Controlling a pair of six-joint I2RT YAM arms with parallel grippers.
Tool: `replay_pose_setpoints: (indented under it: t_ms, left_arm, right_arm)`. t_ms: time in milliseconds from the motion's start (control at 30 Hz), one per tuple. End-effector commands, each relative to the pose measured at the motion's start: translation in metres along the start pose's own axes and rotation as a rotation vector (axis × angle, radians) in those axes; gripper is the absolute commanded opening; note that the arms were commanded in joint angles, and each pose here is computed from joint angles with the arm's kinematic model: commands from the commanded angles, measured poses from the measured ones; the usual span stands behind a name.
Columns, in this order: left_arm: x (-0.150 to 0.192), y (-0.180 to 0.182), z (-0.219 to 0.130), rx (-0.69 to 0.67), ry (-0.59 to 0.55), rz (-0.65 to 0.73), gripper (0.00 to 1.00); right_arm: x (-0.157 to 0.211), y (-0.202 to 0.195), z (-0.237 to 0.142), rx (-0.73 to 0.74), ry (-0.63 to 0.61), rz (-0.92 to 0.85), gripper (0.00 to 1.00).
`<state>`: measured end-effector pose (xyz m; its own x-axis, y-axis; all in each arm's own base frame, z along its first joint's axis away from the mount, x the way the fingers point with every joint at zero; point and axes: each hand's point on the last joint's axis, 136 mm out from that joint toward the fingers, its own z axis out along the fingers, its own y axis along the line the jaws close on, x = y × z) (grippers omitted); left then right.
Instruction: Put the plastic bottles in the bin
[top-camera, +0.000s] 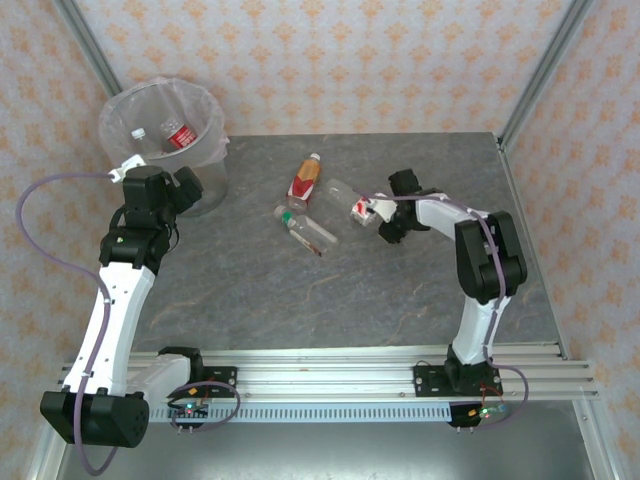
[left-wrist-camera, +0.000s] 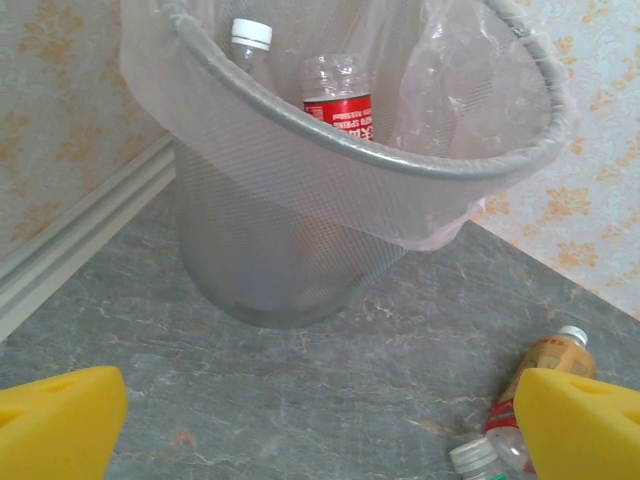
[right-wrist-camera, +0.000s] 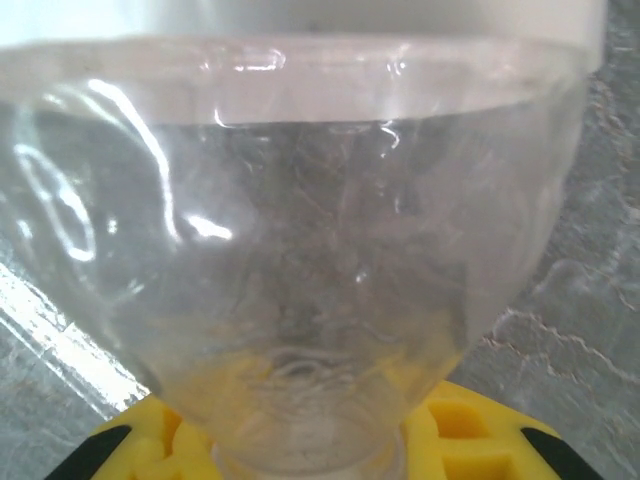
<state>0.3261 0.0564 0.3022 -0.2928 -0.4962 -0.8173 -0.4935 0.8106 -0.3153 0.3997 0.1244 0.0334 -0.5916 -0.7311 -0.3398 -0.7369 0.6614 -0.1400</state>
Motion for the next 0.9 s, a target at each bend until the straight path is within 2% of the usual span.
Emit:
replay_pose_setpoints:
  t_ms: [0,167,300,367,533,733,867]
  left_arm:
    - [-0.001,0.011,0.001,-0.061,0.005,0.005,1.00]
    - [0.006,-0.006,0.006,0.020,0.053,0.029,1.00]
    - [0.006,-0.010,0.003,0.054,0.047,-0.010,1.00]
    - [0.009,-0.021,0.003,0.120,0.055,-0.006,1.00]
    - [0.034,-0.060,0.011,0.334,0.179,-0.032,1.00]
    - [0.066,-0.097,0.020,0.506,0.346,-0.093,1.00]
    - [0.075,-0.123,0.014,0.605,0.350,-0.099,1.00]
  right_arm:
    - [-0.015,-0.014,-0.023,0.100,-0.095,0.053,0.00]
    - [-0.019,-0.018,-0.042,0.176,-0.192,0.126,0.00]
    - [-0.029,-0.009,-0.058,0.188,-0.277,0.167,0.00]
    - [-0.033,-0.001,-0.065,0.187,-0.310,0.187,0.00]
    - [-0.050,0.036,-0.078,0.086,-0.386,0.191,0.00]
    - [-0.069,0.060,-0.086,0.005,-0.451,0.281,0.00]
    - [-0.076,0.082,-0.090,-0.049,-0.486,0.292,0.00]
